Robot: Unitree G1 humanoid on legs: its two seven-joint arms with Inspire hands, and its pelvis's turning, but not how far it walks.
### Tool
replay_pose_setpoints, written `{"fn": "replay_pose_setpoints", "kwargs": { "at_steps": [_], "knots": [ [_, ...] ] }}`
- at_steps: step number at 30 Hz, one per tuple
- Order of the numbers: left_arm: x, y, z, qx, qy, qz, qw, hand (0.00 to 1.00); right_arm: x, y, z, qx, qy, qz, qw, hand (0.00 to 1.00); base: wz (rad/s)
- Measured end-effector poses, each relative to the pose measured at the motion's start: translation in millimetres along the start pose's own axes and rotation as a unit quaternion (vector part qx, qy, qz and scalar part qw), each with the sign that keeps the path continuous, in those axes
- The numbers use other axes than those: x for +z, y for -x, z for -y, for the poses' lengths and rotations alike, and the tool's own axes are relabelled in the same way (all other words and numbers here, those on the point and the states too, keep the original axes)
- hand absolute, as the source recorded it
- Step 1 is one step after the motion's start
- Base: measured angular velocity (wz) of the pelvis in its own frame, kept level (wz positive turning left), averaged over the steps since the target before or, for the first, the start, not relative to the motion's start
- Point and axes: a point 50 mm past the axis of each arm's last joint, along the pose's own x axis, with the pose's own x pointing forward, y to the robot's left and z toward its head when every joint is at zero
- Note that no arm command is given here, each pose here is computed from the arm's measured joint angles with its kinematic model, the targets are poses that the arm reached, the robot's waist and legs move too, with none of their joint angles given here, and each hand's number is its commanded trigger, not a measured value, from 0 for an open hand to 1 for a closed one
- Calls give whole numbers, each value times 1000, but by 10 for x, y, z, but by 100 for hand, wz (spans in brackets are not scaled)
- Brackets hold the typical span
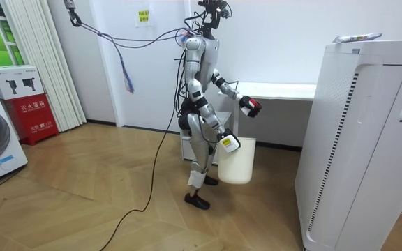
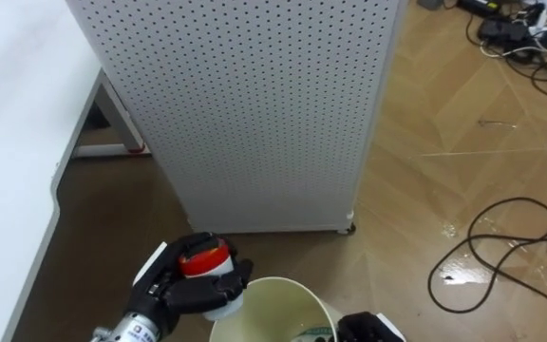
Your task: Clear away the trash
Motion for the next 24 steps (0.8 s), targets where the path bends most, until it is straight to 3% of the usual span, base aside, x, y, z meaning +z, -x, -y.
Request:
{"fn": "replay_pose_setpoints", "kwargs": {
  "at_steps": [1, 24],
  "knots": [
    [-11, 3, -2, -1, 0, -2, 1000, 1, 18, -10, -15, 2, 0, 2, 1000, 100, 0],
    [-203, 22, 161, -67, -4, -46, 997, 0, -14, -4, -3, 11, 18, -12, 1000, 100, 0]
  ]
}}
